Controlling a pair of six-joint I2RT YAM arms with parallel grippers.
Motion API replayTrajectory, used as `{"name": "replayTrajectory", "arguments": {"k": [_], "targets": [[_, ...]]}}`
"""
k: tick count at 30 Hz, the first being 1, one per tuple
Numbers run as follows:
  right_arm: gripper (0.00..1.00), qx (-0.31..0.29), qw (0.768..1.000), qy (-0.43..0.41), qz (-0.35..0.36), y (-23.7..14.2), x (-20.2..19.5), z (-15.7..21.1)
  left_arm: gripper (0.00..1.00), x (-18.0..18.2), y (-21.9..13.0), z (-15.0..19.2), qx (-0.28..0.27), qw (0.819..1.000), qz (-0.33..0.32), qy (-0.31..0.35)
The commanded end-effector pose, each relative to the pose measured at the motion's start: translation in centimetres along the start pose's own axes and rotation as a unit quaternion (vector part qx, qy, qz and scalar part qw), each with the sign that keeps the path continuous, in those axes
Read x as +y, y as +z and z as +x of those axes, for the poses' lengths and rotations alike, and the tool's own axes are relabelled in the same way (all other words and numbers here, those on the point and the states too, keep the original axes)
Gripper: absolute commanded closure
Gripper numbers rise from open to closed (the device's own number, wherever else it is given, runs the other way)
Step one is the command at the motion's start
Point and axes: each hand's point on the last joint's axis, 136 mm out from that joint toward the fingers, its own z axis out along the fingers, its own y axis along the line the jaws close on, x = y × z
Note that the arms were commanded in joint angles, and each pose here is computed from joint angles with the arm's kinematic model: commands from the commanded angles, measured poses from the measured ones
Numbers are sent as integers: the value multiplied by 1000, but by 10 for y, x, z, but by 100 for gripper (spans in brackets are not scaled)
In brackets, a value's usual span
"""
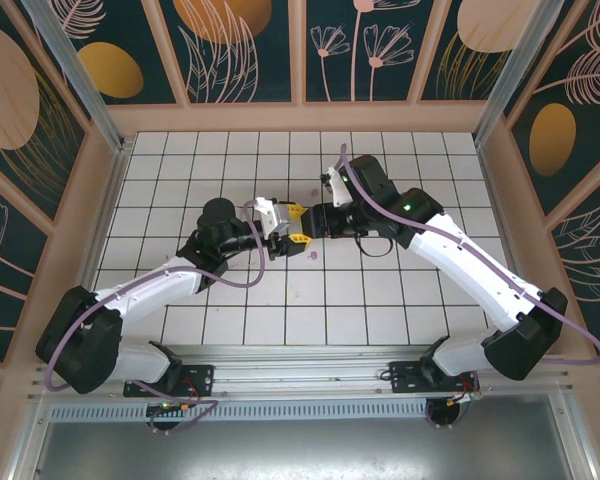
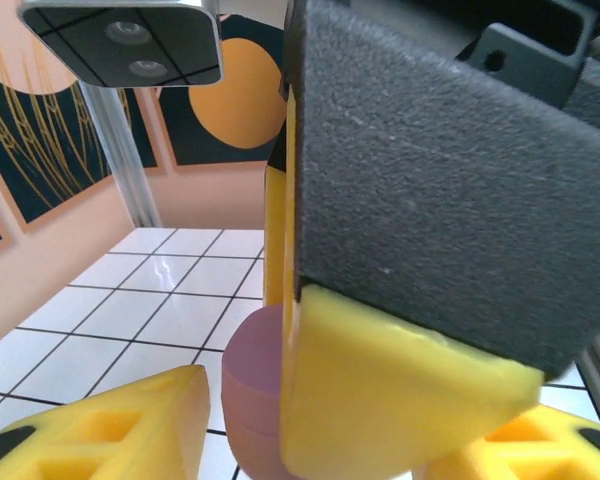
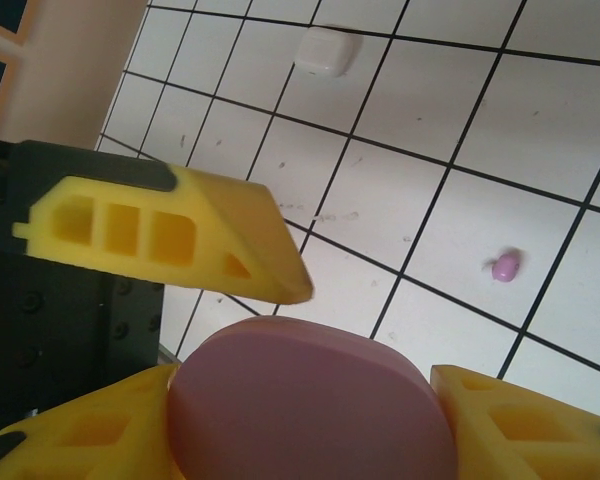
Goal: Insert the wireless bluetooth earbuds into the charging case
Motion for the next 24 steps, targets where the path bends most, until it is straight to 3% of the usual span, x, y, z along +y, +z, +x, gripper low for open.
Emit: {"name": "replayTrajectory", "arguments": {"k": [1,9,18,20,24], "targets": [[59,-9,1000,-16,-20,-9,12,-1,50,-6,4,-7,-5,1000,24,3],[59,-11,1000,-17,-9,-8,7,-2,46,-8,2,5,12,1000,20,-2],[59,-4,1000,-15,-18,-7,10,1,68,-12,1,4,10,999,31,-6],[55,-5,1000,-16,-18,-7,10,0,74,-12,1,2,7,999,30,-7],[38,-19,999,-19,-17,-11,11,-4,79,-10,-1,-4,-4,1000,22,-18]]}}
